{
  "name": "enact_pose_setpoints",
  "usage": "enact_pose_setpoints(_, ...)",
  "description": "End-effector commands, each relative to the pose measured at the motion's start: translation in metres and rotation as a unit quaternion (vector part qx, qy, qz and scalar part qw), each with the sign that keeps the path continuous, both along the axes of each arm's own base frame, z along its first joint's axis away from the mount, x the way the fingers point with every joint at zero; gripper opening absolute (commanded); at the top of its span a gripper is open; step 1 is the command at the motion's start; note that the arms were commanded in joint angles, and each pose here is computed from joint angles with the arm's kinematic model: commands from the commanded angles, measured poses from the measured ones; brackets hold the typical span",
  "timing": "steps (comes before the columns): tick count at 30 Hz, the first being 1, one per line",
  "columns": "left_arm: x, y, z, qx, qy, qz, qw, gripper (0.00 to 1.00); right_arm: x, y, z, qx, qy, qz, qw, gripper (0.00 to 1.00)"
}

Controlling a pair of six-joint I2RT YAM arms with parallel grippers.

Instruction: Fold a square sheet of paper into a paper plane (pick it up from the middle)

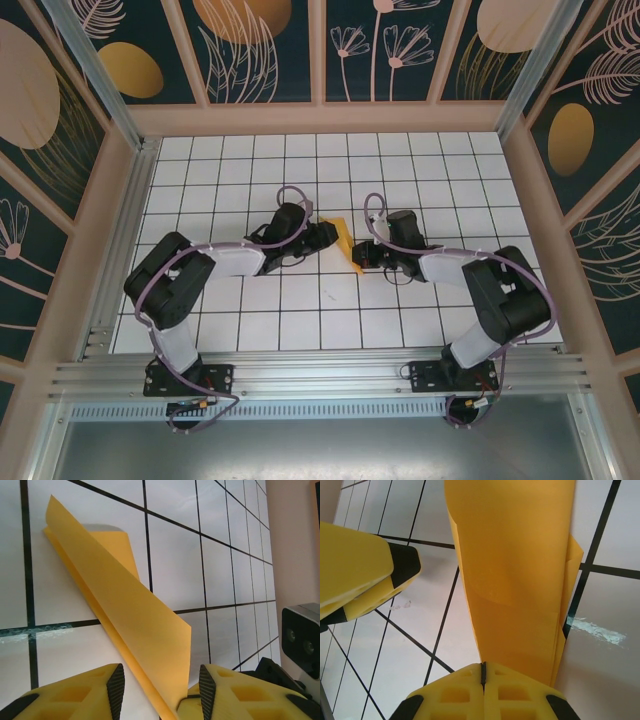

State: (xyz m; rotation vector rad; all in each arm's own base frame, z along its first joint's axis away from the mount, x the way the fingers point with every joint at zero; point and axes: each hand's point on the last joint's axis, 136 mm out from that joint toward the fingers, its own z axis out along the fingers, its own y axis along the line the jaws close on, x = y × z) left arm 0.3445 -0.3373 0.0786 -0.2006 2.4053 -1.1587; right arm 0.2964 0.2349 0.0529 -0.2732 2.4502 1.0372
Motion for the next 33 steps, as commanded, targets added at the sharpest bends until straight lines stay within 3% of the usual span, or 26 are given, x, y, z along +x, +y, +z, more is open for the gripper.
enact_pose_setpoints(1,0.004,-0.013,0.008,-0.016,-0.007,-0.026,0.999,0.46,0.000,-0.002,-0.007,0.009,0.015,-0.005,1.000,0.00)
enact_pose_setpoints(10,0.011,-0.024,0.004,-0.014,-0.002,-0.042,0.999,0.45,0.005,-0.010,-0.019,0.012,0.044,-0.033,0.998,0.00)
enact_pose_setpoints(30,0.016,-0.017,0.007,0.011,-0.011,-0.024,1.000,0.47,0.002,0.009,0.020,0.111,0.085,-0.025,0.990,0.00)
enact_pose_setpoints(33,0.017,-0.014,0.010,0.014,-0.019,-0.018,1.000,0.46,0.005,0.006,0.009,0.081,0.103,-0.039,0.991,0.00)
